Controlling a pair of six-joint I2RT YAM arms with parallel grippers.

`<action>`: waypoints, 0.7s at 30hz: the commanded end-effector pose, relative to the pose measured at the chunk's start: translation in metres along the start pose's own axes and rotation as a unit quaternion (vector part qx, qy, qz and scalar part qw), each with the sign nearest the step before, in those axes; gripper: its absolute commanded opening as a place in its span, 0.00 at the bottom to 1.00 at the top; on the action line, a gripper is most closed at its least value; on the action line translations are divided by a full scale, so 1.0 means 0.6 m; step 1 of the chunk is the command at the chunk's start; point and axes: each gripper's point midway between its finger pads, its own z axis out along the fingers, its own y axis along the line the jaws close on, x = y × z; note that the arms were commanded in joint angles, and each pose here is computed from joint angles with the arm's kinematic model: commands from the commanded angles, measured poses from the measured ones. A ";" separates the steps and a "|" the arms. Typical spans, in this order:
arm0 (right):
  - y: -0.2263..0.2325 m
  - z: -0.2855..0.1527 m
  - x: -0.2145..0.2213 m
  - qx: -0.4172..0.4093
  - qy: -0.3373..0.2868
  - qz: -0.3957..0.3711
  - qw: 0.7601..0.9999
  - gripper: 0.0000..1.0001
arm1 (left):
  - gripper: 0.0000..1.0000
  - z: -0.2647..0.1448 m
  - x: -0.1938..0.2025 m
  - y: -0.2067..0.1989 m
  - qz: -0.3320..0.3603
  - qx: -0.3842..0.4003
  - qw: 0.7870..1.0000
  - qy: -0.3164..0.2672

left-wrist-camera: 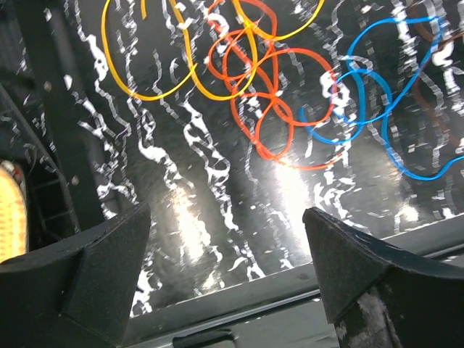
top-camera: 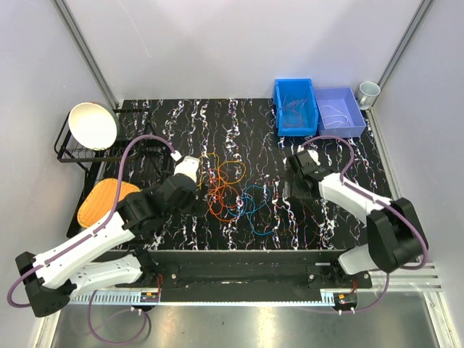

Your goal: Untangle the cables

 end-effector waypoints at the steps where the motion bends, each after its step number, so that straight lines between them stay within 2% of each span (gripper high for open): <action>1: -0.002 0.017 -0.030 0.010 -0.001 0.021 1.000 0.79 | 0.91 -0.002 -0.013 0.018 -0.005 -0.022 0.999 -0.028; 9: 0.020 0.043 -0.034 -0.003 0.021 0.028 0.999 0.77 | 0.91 -0.002 -0.015 0.021 -0.002 -0.025 0.999 -0.035; 21: 0.022 0.046 -0.016 -0.012 0.035 0.026 0.999 0.67 | 0.91 -0.002 -0.017 0.024 -0.003 -0.029 0.999 -0.038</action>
